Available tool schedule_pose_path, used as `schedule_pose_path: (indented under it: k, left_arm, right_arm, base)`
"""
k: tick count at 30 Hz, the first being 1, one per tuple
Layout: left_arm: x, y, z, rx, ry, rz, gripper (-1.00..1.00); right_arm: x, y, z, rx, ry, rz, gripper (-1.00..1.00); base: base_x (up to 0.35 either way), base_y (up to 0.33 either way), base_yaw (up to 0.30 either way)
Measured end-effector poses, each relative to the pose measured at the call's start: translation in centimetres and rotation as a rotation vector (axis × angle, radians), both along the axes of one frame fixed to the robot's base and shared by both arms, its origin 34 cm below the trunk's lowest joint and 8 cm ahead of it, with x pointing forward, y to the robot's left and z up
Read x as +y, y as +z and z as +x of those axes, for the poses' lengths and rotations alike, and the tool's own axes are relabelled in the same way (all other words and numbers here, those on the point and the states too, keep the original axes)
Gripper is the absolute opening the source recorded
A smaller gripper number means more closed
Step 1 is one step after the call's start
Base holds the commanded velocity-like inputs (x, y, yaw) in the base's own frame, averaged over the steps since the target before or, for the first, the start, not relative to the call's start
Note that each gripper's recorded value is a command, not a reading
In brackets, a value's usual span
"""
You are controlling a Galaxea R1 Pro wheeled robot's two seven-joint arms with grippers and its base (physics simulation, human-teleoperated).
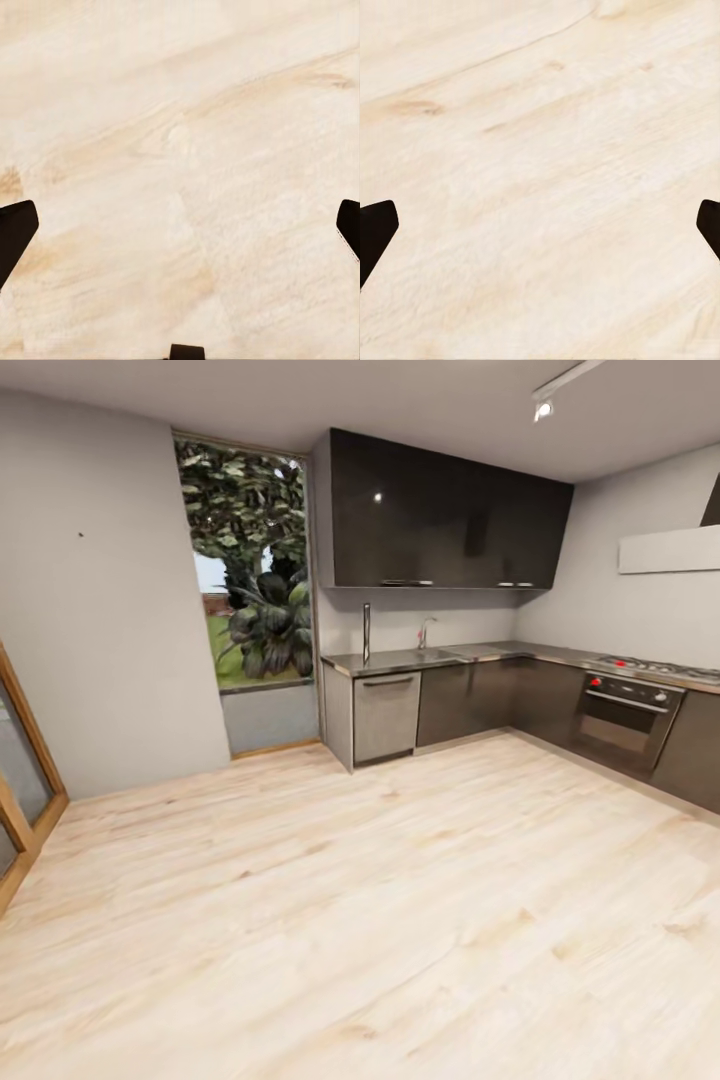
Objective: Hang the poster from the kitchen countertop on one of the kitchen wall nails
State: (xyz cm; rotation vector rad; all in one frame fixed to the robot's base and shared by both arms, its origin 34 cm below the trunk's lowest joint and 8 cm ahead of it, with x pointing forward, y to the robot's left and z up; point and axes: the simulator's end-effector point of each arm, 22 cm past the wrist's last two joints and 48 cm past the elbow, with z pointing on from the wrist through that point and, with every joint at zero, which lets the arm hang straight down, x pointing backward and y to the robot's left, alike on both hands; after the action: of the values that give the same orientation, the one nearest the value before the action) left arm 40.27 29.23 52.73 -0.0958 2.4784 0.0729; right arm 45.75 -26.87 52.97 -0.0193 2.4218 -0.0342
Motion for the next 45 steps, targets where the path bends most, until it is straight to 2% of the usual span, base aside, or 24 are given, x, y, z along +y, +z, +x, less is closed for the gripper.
schedule_pose_path:
  k: [45]
  left_arm:
    - [0.00, 0.00, 0.00, 0.000, 0.000, 0.000, 1.00]
  right_arm:
    - [0.06, 0.00, 0.00, 0.000, 0.003, 0.000, 1.00]
  base:
    - [0.335, 0.000, 0.000]
